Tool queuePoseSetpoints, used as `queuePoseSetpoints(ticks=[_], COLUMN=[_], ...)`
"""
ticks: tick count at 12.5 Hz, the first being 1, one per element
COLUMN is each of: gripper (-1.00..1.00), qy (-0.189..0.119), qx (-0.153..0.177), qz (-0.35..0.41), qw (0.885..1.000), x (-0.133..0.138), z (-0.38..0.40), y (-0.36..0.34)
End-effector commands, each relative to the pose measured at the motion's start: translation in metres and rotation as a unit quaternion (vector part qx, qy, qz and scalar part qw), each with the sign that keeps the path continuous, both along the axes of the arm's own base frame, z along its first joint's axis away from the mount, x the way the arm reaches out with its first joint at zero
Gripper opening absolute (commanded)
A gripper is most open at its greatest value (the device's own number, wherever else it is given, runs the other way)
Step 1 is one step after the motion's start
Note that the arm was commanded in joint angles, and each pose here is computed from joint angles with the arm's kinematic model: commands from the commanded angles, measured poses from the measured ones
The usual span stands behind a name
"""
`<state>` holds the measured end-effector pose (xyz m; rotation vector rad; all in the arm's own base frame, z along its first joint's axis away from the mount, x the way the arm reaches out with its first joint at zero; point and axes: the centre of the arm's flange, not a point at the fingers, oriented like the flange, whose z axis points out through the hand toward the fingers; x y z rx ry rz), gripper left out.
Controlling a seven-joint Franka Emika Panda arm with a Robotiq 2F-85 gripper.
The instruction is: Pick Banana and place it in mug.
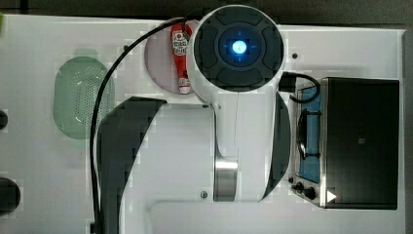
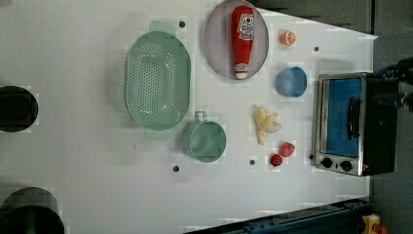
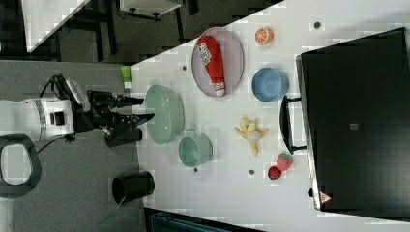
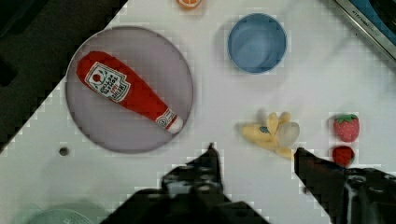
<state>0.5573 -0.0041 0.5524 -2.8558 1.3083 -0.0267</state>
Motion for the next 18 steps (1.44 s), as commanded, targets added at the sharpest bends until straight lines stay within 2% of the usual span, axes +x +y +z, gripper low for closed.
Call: queuePoseSetpoints(ticks=[1,3,7,9,12,16,18], gripper=[0.59,0.99,1.0,1.0,1.0,1.0,1.0], qy=[0.006,0.01,0.049,0.059,0.059,0.043,0.046], qx=[0.0,0.0,0.003,0.004,0.005,0.005,0.007], qz=[0.001,0.001,0.022,0.039,0.055,0.071,0.118], qw=[1.0,1.0,0.999,0.997,0.997,0.996,0.992], x=[-0.116,-0.115,-0.104,-0.096,-0.092,-0.102,-0.106], z=[0.073,0.071,0.015,-0.032,-0.105,-0.192,-0.226], y=[-0.006,-0.006,-0.008,-0.009,-0.01,-0.015,-0.02])
